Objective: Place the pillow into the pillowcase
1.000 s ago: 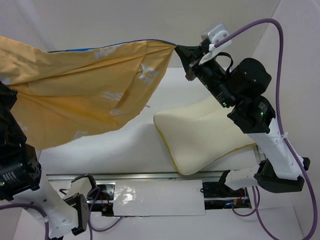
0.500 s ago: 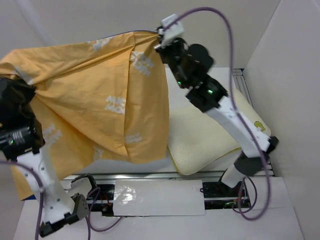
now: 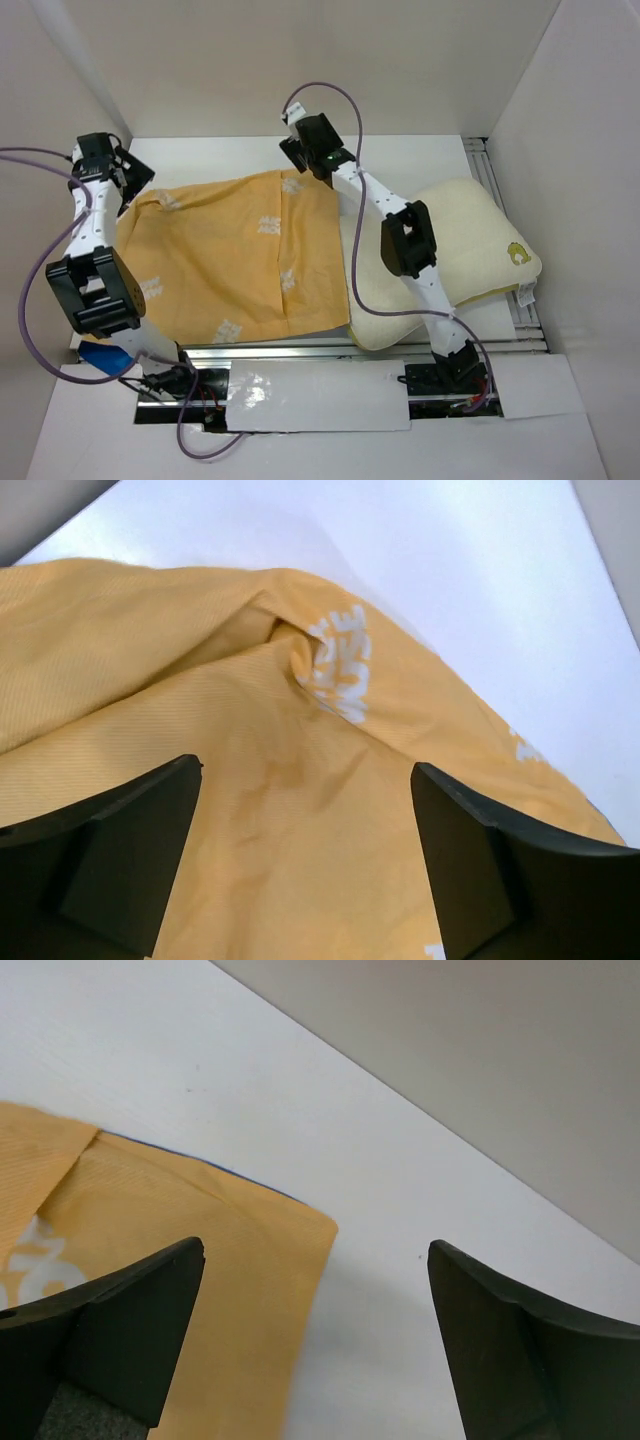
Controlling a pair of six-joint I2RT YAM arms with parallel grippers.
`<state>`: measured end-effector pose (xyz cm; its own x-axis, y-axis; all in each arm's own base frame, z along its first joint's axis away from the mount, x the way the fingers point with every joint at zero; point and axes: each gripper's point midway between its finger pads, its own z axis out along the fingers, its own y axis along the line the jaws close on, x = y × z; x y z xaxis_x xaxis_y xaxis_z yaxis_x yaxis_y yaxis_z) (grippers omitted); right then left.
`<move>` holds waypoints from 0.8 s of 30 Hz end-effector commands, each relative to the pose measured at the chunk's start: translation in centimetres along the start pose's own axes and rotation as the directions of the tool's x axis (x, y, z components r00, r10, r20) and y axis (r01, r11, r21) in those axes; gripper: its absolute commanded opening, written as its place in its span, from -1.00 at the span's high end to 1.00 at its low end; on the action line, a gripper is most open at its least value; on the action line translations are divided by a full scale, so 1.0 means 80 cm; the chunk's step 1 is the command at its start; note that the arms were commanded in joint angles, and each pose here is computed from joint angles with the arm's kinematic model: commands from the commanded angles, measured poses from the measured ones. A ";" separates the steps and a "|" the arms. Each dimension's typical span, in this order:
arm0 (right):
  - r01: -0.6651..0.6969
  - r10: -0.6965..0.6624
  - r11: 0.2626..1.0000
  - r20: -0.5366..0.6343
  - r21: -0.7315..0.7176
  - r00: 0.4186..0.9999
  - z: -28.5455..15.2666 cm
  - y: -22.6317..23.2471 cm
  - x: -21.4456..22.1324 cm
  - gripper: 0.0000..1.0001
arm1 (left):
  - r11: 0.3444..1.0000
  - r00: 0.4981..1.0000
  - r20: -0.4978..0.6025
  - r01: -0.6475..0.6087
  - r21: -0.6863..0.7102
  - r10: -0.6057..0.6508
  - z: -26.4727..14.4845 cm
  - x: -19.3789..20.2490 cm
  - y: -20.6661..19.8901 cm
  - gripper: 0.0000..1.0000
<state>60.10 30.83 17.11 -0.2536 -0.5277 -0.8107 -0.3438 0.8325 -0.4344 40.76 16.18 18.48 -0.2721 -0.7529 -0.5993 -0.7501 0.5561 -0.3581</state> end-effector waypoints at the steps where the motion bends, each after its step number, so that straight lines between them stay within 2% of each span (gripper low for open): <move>1: -0.125 0.109 0.988 0.161 0.092 0.981 -0.059 -0.066 -0.084 -1.00 | 0.992 0.988 0.115 -0.107 0.070 0.098 -0.031 -0.036 -0.056 -1.00; 3: -0.190 0.172 0.978 0.184 0.085 0.968 -0.089 -0.089 -0.096 -1.00 | 0.982 0.981 0.119 -0.166 0.094 0.155 -0.038 -0.023 -0.079 -1.00; 4: -0.195 0.185 0.978 0.142 0.066 0.972 -0.089 -0.088 -0.073 -1.00 | 0.972 0.975 0.110 -0.204 0.119 0.191 -0.042 -0.007 -0.096 -1.00; 5: -0.218 0.209 0.975 0.150 0.045 0.966 -0.114 -0.101 -0.082 -1.00 | 0.965 0.972 0.115 -0.221 0.144 0.205 -0.052 0.000 -0.108 -1.00; 7: -0.286 0.284 0.958 0.115 0.001 0.952 -0.131 -0.106 -0.067 -1.00 | 0.939 0.953 0.121 -0.296 0.175 0.278 -0.069 0.023 -0.126 -1.00; 8: -0.292 0.293 0.956 0.044 -0.017 0.955 -0.136 -0.090 -0.032 -1.00 | 0.915 0.939 0.107 -0.342 0.212 0.326 -0.082 0.055 -0.148 -1.00; 9: -0.319 0.319 0.948 0.036 -0.019 0.947 -0.164 -0.103 -0.030 -1.00 | 0.901 0.930 0.091 -0.367 0.232 0.355 -0.090 0.075 -0.154 -1.00; 10: -0.343 0.340 0.939 -0.058 -0.033 0.939 -0.165 -0.084 0.023 -1.00 | 0.885 0.921 0.065 -0.389 0.257 0.385 -0.099 0.102 -0.151 -1.00; 11: -0.370 0.368 0.929 -0.054 -0.031 0.928 -0.195 -0.091 0.025 -1.00 | 0.859 0.906 0.055 -0.415 0.301 0.419 -0.111 0.133 -0.163 -0.97; 13: -0.449 0.443 0.894 -0.128 -0.019 0.887 -0.217 -0.080 0.068 -1.00 | 0.826 0.883 0.007 -0.442 0.349 0.469 -0.108 0.193 -0.152 -0.93; 14: -0.464 0.455 0.886 -0.215 0.007 0.864 -0.227 -0.068 0.122 -1.00 | 0.824 0.885 -0.012 -0.427 0.373 0.465 -0.113 0.213 -0.151 -0.90; 15: -0.504 0.496 0.864 -0.202 0.015 0.844 -0.252 -0.073 0.121 -1.00 | 0.797 0.872 -0.023 -0.434 0.420 0.488 -0.127 0.240 -0.154 -0.87; 16: -0.529 0.521 0.848 -0.214 0.024 0.826 -0.264 -0.071 0.131 -1.00 | 0.793 0.857 -0.059 -0.446 0.414 0.513 -0.120 0.268 -0.136 -0.84; 17: -0.548 0.531 0.837 -0.259 0.010 0.807 -0.274 -0.057 0.153 -1.00 | 0.798 0.864 -0.070 -0.425 0.428 0.498 -0.122 0.281 -0.136 -0.83; 20: -0.589 0.575 0.808 -0.263 0.032 0.775 -0.314 -0.060 0.160 -1.00 | 0.750 0.829 -0.096 -0.441 0.493 0.550 -0.136 0.330 -0.130 -0.75; 21: -0.590 0.578 0.806 -0.281 0.051 0.766 -0.330 -0.061 0.175 -1.00 | 0.716 0.811 -0.092 -0.449 0.535 0.578 -0.147 0.351 -0.136 -0.75; 24: -0.575 0.536 0.818 -0.369 0.005 0.759 -0.355 -0.031 0.211 -1.00 | 0.677 0.778 -0.075 -0.491 0.548 0.624 -0.159 0.379 -0.131 -0.69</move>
<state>34.30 14.79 15.85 -0.6731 -0.0501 -0.7378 -0.1287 0.9904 0.0502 31.76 -14.21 10.21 -0.7942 -0.2590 -0.5498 -0.1242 0.9547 -0.2702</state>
